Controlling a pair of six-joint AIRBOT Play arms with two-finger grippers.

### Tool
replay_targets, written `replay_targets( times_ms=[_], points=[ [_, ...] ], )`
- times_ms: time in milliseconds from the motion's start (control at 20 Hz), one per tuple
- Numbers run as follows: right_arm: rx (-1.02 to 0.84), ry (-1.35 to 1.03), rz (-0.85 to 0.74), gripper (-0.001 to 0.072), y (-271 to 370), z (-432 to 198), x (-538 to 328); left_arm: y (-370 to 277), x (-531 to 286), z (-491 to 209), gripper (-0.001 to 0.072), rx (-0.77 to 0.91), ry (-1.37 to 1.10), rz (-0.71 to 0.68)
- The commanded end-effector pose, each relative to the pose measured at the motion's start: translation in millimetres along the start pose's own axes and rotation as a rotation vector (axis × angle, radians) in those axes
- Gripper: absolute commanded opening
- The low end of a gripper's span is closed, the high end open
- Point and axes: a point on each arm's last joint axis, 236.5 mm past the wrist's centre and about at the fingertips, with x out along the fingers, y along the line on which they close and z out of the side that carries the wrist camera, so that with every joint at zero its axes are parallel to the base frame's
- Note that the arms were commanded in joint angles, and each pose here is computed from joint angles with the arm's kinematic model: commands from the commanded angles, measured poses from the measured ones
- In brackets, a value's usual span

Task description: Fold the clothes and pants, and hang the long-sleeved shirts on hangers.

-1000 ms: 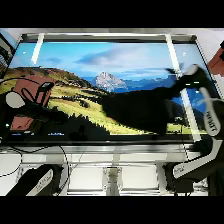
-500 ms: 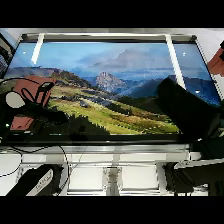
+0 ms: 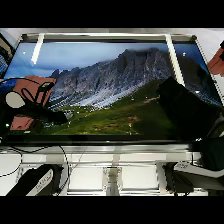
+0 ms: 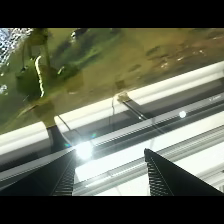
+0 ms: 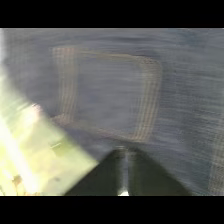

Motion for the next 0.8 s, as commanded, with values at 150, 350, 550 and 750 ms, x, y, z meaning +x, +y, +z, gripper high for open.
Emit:
replay_targets(
  times_ms=[150,350,550,750],
  points=[
    [-0.591,0.175,0.141,0.0012,205.4,-101.9,14.6,-0.1,-0.1,-0.1,0.0508,0.0,0.0,0.0],
    [-0.79,0.448,0.045,0.0011,220.0,-215.6,72.3,-0.1,-0.1,-0.1,0.0509,0.0,0.0,0.0],
    [-0.927,0.589,0.052,0.0012,227.1,-309.8,105.7,-0.1,-0.1,-0.1,0.0509,0.0,0.0,0.0],
    [-0.988,0.62,0.058,0.0012,233.2,-349.4,111.9,-0.1,-0.1,-0.1,0.0509,0.0,0.0,0.0]
  ],
)
